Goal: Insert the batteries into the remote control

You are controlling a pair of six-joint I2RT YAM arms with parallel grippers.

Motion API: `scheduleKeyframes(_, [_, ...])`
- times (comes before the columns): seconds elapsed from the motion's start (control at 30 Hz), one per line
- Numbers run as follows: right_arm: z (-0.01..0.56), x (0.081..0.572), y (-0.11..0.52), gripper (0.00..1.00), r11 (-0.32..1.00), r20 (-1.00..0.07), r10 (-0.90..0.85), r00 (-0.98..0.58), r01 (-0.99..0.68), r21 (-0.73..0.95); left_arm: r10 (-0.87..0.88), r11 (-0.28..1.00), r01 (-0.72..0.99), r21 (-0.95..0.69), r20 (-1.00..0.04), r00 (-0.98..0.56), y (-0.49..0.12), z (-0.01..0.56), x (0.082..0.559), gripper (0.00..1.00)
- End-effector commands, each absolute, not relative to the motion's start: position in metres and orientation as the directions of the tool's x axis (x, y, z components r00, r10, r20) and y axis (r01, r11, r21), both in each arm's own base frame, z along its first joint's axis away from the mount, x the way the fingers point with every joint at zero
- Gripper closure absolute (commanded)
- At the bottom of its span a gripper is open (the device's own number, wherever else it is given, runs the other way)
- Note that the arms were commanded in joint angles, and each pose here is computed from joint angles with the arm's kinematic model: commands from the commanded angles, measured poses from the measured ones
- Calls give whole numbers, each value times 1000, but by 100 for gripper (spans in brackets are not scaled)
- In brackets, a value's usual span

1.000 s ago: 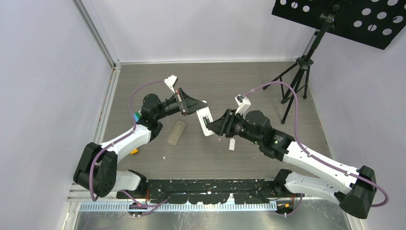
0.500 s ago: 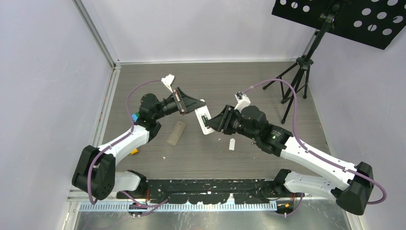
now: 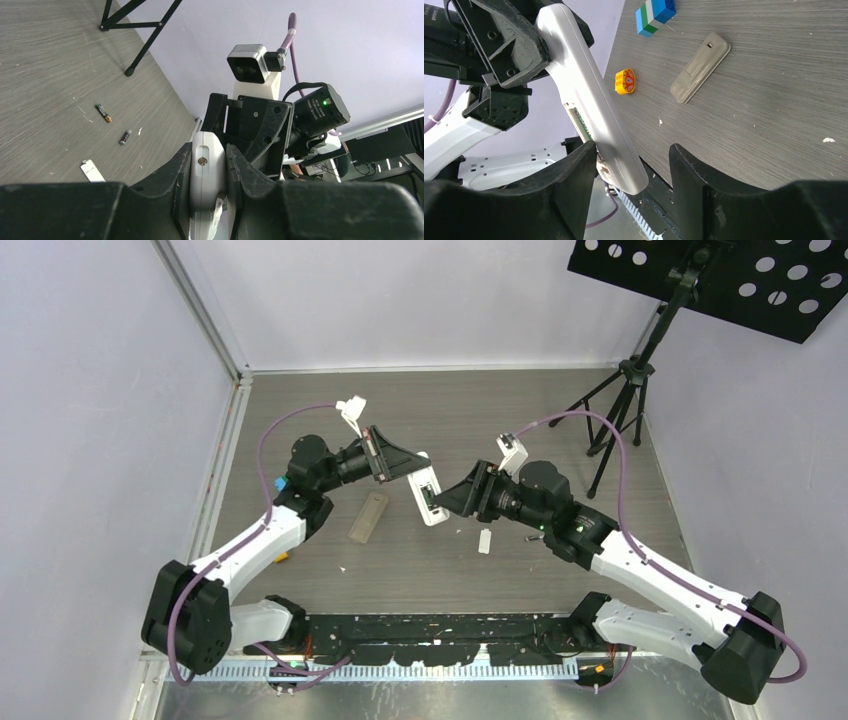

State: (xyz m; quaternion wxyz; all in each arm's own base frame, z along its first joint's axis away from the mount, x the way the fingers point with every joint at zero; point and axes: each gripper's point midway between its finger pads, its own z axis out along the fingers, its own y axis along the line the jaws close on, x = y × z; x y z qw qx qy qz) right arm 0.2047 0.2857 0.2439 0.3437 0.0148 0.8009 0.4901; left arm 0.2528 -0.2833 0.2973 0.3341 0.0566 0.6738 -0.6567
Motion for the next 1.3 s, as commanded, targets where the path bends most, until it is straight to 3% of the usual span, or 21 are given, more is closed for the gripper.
scheduleKeyframes(0.0, [272, 209, 284, 39, 458, -578, 394, -715, -392, 798, -323, 84, 611, -787, -602, -731, -283, 324, 237, 100])
scheduleKeyframes(0.23, [281, 206, 291, 38, 414, -587, 379, -715, -437, 799, -295, 76, 638, -766, -629, -719, -283, 324, 231, 100])
scheduleKeyframes(0.53, [277, 213, 282, 38, 481, -609, 384, -694, -412, 774, -269, 146, 666, -732, -677, -685, -280, 309, 233, 100])
scheduleKeyframes(0.67, [258, 225, 258, 37, 609, -627, 415, -660, -311, 730, -286, 254, 664, -703, -711, -643, -273, 287, 243, 100])
scheduleKeyframes(0.9, [193, 241, 204, 37, 844, -634, 397, -663, -7, 536, -278, 256, 656, -710, -704, -654, -274, 275, 245, 100])
scheduleKeyframes(1.2, [105, 229, 177, 39, 955, -530, 274, -803, 163, 247, -294, 282, 632, -722, -692, -659, -273, 266, 250, 100])
scheduleKeyframes(1.27, [91, 229, 178, 45, 959, -509, 265, -819, 171, 224, -296, 288, 625, -726, -688, -662, -272, 264, 250, 100])
